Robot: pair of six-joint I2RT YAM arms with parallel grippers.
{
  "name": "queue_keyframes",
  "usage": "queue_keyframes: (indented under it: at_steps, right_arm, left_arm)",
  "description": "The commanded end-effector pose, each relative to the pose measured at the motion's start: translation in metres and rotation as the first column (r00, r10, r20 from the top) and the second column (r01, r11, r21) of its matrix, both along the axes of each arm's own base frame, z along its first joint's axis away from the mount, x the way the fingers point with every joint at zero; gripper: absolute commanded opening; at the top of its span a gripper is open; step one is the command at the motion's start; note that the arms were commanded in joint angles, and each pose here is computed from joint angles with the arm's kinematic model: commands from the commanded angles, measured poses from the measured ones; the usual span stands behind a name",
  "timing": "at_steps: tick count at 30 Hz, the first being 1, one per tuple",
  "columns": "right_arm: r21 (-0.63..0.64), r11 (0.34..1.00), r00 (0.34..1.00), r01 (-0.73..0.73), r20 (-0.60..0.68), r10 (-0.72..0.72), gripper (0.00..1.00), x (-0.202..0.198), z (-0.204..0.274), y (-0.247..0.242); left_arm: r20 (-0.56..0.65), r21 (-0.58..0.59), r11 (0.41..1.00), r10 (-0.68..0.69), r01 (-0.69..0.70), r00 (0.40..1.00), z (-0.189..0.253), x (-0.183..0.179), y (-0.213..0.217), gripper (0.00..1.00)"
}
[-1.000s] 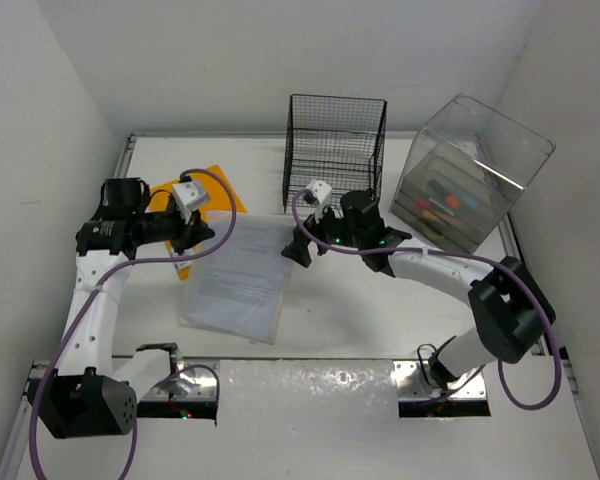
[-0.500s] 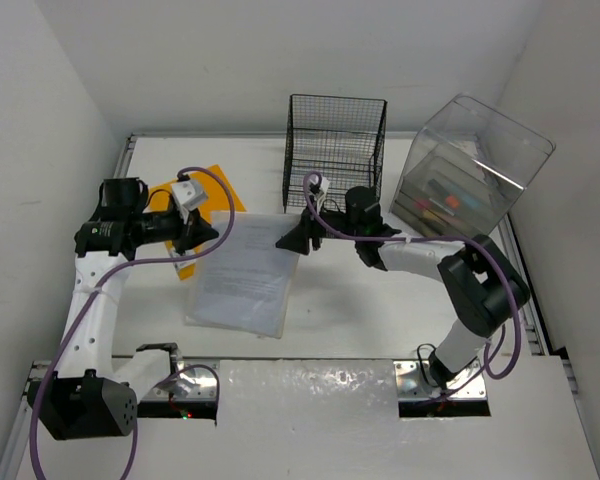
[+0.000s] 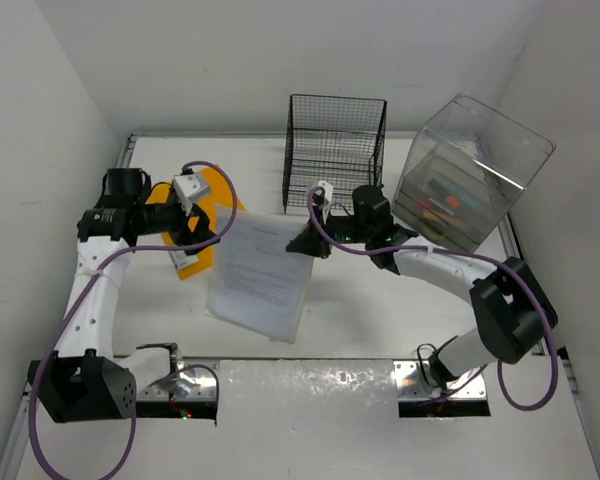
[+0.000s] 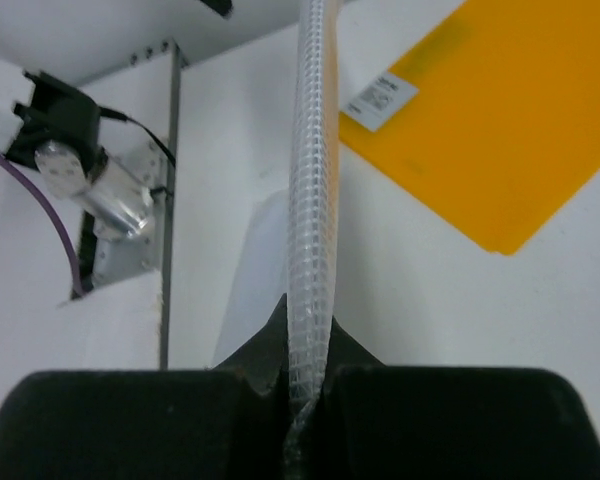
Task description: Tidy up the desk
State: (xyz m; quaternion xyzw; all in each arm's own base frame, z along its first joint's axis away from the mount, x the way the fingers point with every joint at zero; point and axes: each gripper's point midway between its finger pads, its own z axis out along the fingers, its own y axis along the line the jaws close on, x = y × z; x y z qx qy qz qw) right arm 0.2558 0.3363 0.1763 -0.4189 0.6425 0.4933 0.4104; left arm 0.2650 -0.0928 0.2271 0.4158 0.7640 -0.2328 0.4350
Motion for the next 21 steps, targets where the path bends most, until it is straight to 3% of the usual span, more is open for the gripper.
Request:
queue_keyframes:
  at_steps: [1,3,8,14,21]
  right_arm:
    - [-0.085,0.996,0.990,-0.009,0.137,0.021,0.00,0.003,0.014,-0.009]
    - [-0.097,0.995,0.988,0.010,0.157,0.006,0.00,0.006,0.022,-0.011]
    - [-0.118,0.993,0.976,0.019,0.216,0.006,0.00,0.010,0.036,-0.013]
    - [-0.124,0.992,0.964,0.031,0.266,0.003,0.00,0.009,0.052,-0.015]
    - [-0.113,0.993,0.956,0.015,0.293,0.018,0.00,-0.001,0.061,-0.019]
  left_arm:
    - [0.186,0.070,0.998,-0.015,0.002,0.982,0.050,0.015,0.005,0.80]
    - [0.270,0.087,0.996,-0.041,0.018,0.962,0.080,0.015,-0.002,0.89]
    - [0.336,0.153,0.977,-0.192,0.147,0.922,0.105,0.000,-0.054,0.97]
    - [0.191,0.254,0.913,-0.370,0.319,0.909,0.064,-0.009,-0.109,0.98]
    - [0.190,0.278,0.893,-0.414,0.355,0.890,0.043,-0.001,-0.120,0.98]
